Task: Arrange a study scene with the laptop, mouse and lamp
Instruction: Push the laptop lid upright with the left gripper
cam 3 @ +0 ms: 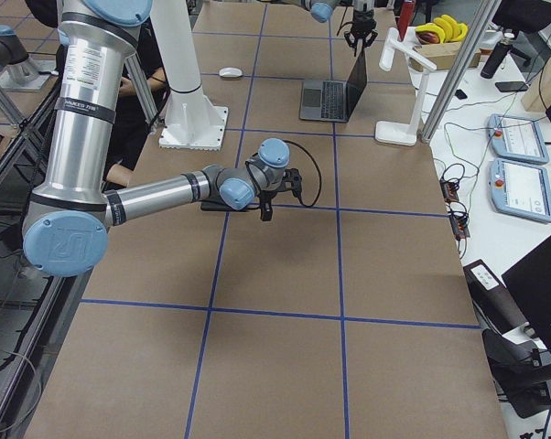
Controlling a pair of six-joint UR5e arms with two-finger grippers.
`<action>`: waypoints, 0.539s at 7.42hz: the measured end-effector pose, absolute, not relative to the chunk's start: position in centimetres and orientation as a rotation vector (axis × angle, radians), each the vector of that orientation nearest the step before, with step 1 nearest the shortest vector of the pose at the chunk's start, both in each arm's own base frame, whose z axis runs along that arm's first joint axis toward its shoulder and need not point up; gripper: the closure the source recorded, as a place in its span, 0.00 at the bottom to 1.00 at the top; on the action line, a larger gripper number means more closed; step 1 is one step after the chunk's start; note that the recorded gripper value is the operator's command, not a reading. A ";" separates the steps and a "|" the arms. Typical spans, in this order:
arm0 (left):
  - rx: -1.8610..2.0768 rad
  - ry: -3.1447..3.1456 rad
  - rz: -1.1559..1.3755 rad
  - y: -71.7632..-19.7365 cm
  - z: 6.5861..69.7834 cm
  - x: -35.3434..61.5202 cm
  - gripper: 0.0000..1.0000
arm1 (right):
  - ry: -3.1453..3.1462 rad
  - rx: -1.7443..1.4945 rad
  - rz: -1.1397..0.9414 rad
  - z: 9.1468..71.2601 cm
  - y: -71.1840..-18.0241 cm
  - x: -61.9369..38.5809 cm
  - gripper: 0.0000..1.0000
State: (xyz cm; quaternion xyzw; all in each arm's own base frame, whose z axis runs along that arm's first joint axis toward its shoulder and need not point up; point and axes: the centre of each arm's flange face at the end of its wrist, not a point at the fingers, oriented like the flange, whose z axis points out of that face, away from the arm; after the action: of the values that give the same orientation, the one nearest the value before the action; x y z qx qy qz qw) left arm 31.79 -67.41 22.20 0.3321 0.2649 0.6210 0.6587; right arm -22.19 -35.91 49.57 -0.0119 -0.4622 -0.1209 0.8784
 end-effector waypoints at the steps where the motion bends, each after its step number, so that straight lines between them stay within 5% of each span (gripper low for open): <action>1: 0.751 0.606 1.377 -67.5 22.0 31.5 0.22 | -0.968 -0.021 -0.252 49.4 -36.0 -22.3 0.02; 4: 0.725 0.623 1.301 -66.4 24.2 28.9 0.01 | -0.994 -0.081 -0.259 50.0 -35.7 -22.8 0.03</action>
State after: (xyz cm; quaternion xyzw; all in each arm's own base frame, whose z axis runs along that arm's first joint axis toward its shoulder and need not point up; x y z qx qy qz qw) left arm 28.90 -66.38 24.23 0.3243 0.2787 0.5822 0.6915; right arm -22.76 -35.66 49.95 -0.0385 -0.4753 -0.1236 0.8702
